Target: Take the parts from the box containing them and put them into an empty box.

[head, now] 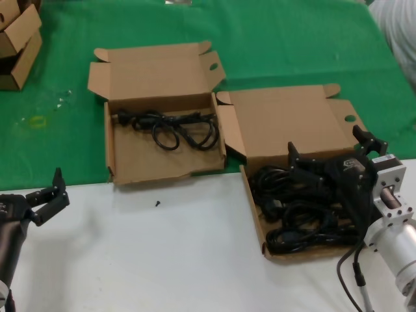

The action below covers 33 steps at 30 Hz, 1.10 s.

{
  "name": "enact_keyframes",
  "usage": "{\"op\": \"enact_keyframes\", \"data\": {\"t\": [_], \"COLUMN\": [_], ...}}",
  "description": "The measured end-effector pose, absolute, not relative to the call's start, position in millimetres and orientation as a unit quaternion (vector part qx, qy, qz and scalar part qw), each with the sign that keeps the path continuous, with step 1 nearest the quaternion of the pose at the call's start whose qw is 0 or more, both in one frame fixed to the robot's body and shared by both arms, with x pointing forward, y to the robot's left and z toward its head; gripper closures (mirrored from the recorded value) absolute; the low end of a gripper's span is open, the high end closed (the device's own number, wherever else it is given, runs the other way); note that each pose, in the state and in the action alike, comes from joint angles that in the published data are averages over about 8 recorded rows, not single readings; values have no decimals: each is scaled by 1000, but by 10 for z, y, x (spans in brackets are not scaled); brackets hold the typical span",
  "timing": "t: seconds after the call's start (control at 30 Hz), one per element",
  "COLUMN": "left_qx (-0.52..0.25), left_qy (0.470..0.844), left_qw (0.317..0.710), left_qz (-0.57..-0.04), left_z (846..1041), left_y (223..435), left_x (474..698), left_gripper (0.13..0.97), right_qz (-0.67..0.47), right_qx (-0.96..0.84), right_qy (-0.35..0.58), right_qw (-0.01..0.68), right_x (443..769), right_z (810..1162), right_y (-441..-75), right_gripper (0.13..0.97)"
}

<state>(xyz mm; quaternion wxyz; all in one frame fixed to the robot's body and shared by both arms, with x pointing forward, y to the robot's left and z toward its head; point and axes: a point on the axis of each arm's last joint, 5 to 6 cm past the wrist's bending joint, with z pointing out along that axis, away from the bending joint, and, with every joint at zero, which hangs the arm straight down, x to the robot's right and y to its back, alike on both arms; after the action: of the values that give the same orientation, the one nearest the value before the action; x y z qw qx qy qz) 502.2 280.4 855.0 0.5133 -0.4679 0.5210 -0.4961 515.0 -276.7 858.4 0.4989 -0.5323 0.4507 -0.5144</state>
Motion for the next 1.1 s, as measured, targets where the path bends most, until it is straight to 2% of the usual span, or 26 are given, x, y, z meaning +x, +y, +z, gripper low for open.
{"op": "enact_keyframes", "data": {"t": [1.1], "left_qx": [-468], "left_qy": [521], "left_qw": [513], "left_qz": [-496], "left_z": [8550], "left_y": [2804], "left_x": [5022], "left_gripper": [132], "right_qz": [-514], "right_qx": [-532], "right_qy": [451], "right_qw": [499], "right_x": [5150], "right_z": [8584], "right_y": [-2767], "right_gripper": [130]}}
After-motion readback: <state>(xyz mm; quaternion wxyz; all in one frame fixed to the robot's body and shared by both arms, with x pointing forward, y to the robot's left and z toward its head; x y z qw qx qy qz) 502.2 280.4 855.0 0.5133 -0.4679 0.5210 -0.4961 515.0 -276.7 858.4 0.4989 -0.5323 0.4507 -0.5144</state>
